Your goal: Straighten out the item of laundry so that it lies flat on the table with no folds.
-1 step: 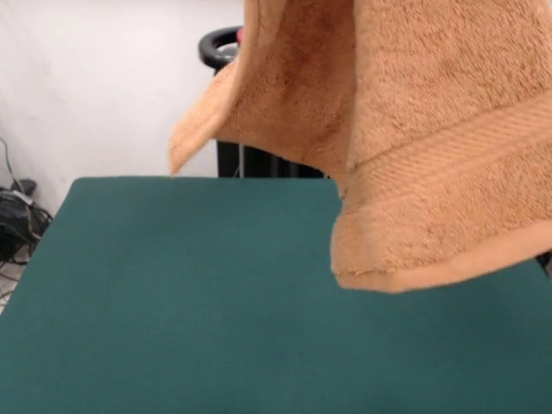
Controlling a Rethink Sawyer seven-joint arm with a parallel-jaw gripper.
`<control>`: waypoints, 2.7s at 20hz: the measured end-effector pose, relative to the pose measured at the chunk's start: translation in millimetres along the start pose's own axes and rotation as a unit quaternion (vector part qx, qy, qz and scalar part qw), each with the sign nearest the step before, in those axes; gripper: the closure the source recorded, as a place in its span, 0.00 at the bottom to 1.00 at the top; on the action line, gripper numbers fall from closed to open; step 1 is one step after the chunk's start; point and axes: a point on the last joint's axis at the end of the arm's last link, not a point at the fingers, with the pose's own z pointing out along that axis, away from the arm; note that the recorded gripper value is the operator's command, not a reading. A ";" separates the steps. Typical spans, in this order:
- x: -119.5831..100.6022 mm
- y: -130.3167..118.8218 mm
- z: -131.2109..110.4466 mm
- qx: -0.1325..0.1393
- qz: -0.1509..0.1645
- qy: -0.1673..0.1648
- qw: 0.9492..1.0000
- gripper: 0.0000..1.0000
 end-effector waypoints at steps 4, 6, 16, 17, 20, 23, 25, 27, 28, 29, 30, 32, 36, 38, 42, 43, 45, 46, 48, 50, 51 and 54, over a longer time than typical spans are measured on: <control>32.0 3.2 -0.9 0.002 0.006 -0.003 1.000 1.00; 45.3 4.7 1.6 0.000 0.009 0.001 1.000 1.00; 122.2 14.5 36.1 -0.011 0.023 0.037 0.999 1.00; 126.2 15.5 37.7 -0.011 0.023 0.040 0.999 1.00; 151.5 25.7 41.8 -0.015 0.020 0.058 0.998 1.00; 161.0 31.5 39.4 -0.016 0.016 0.060 0.998 1.00; 170.2 37.5 34.1 -0.016 0.012 0.060 0.998 1.00; 175.4 40.3 30.6 -0.016 0.011 0.059 0.998 1.00; 183.3 45.0 27.0 -0.017 0.008 0.059 0.998 1.00; 185.9 46.8 26.1 -0.017 0.007 0.059 0.998 1.00; 189.1 49.4 25.0 -0.016 0.005 0.059 0.998 1.00; 197.9 57.2 22.3 -0.016 0.000 0.060 0.998 1.00; 221.7 78.9 19.9 -0.018 -0.016 0.067 0.997 1.00; 229.0 87.0 19.6 -0.019 -0.022 0.070 0.997 1.00; 255.6 112.9 26.7 -0.022 -0.040 0.082 0.996 1.00; 258.8 116.5 29.0 -0.023 -0.042 0.083 0.995 1.00; 263.5 121.2 33.4 -0.023 -0.045 0.085 0.995 1.00; 266.3 123.8 36.3 -0.023 -0.047 0.085 0.995 1.00; 272.9 129.3 43.3 -0.024 -0.051 0.085 0.995 1.00; 279.0 135.9 50.1 -0.024 -0.057 0.083 0.995 1.00; 280.8 137.7 52.3 -0.024 -0.058 0.082 0.995 1.00; 284.5 142.4 58.5 -0.024 -0.060 0.079 0.995 1.00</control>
